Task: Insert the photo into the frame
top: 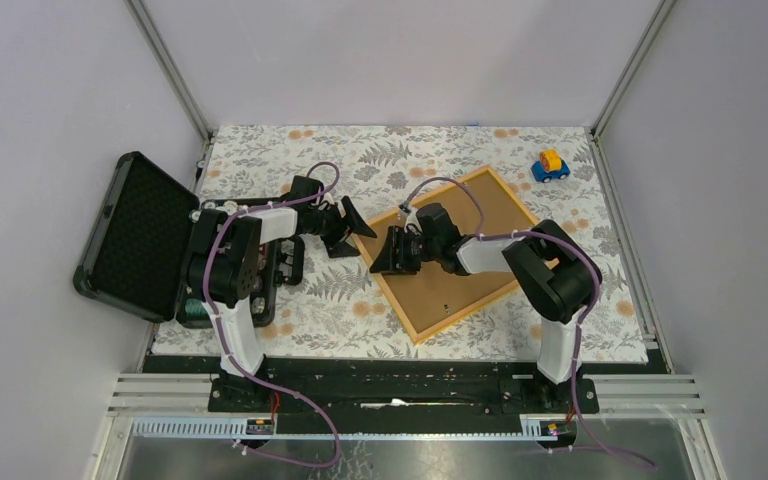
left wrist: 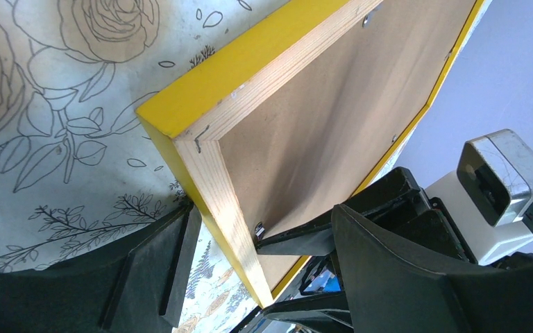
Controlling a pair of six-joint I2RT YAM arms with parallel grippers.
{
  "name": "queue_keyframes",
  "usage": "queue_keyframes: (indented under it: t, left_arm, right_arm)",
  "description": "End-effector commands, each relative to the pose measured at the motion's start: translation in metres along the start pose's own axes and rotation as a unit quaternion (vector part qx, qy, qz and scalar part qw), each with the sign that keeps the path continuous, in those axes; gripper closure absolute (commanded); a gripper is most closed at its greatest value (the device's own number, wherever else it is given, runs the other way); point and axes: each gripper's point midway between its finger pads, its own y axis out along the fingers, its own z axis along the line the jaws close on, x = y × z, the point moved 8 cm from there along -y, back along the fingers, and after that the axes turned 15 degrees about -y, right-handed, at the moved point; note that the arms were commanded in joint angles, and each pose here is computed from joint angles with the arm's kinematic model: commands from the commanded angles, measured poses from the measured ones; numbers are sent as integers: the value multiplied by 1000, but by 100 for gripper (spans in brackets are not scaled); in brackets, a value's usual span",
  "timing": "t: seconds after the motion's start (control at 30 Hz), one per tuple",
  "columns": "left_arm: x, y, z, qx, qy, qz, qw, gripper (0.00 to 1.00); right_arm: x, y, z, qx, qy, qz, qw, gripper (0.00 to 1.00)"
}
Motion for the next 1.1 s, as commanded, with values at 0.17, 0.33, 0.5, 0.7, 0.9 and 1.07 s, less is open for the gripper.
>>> queue_keyframes:
  t: [0.17,0.33,0.5,0.7,0.9,1.07]
  left_arm:
    - [-1,5,18,32,-8,-8,999,22]
    - [-1,5,20,33,-7,-9,999,22]
    - [-2,5,21,35,-8,-8,999,22]
    - [-2,6,22,33,-9,-6,999,22]
    - [-4,7,22,26,-13,-2,1000,22]
    - [-4,9,24,27,-16,-1,1000,22]
  right_arm:
    - [-12,-26,0,-73,-7,20,997,43]
    - [-5,-13,-9,-80,-11,31,996,43]
    - [2,0,-12,-72,-11,37,997,43]
    - [-2,2,-12,-69,-4,45,997,43]
    - [-13,15,1,-28,22,38,999,43]
    - [-11,36,10,-22,64,0,998,44]
